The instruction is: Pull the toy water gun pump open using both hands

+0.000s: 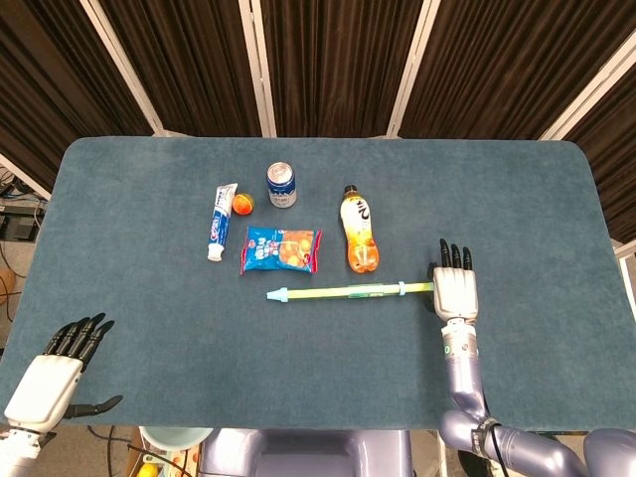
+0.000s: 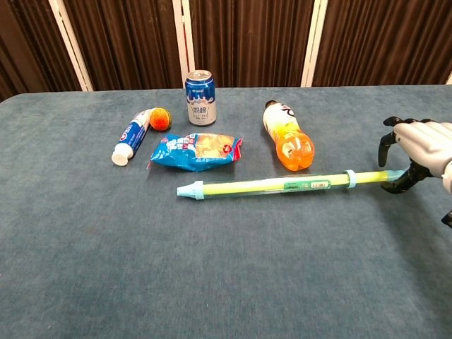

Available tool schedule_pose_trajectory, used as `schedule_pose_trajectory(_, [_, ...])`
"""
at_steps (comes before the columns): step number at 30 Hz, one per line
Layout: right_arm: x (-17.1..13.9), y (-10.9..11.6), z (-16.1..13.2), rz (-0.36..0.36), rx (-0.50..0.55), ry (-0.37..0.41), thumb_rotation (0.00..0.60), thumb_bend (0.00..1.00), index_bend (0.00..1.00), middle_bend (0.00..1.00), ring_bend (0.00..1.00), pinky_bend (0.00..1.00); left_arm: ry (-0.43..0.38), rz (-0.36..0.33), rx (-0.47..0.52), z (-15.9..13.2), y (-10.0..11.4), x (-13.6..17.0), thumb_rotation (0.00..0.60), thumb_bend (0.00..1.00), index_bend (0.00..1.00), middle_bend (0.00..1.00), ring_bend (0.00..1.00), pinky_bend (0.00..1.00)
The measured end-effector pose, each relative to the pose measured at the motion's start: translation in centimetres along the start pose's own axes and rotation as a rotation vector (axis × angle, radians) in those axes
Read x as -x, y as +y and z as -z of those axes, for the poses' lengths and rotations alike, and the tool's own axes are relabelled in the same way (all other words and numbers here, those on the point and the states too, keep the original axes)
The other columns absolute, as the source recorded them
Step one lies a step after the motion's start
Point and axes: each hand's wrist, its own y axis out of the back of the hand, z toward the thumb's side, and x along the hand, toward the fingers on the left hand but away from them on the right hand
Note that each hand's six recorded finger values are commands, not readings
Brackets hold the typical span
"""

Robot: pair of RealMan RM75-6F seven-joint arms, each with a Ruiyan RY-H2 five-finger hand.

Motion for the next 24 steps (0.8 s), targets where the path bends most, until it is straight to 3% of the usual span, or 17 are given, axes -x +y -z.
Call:
schedule_pose_trajectory(11, [0.2,-1.1,0.4,-0.003,-0.045,-0.005,0.6,0.33,0.54,0.03,0.0,0.0,-0.001,0.005,0.002,0.0,0.0,0.0,0.6,0.04,0.01,0.0,0.0,0.08])
schedule_pose_trajectory(18, [0.1,-1.2,0.1,0.002,-0.035,0.008,0.6,0.47,0.7,0.08,0.0,0.0,-0.004,0.004,0.005,-0.1,0.0,0.0,0.6,0.04,0.01,0.0,0.0,0.08])
schedule_pose_trajectory(24, [-0.5,-0.4,-0.6,0.02,-0.01,0.044,0.6,0.51,0.77,0.11,0.03,0.0,-0.008,0.005,0.014,-0.2,0.0,0.0,0.6,0.04,0.03,0.0,0.0,0.08])
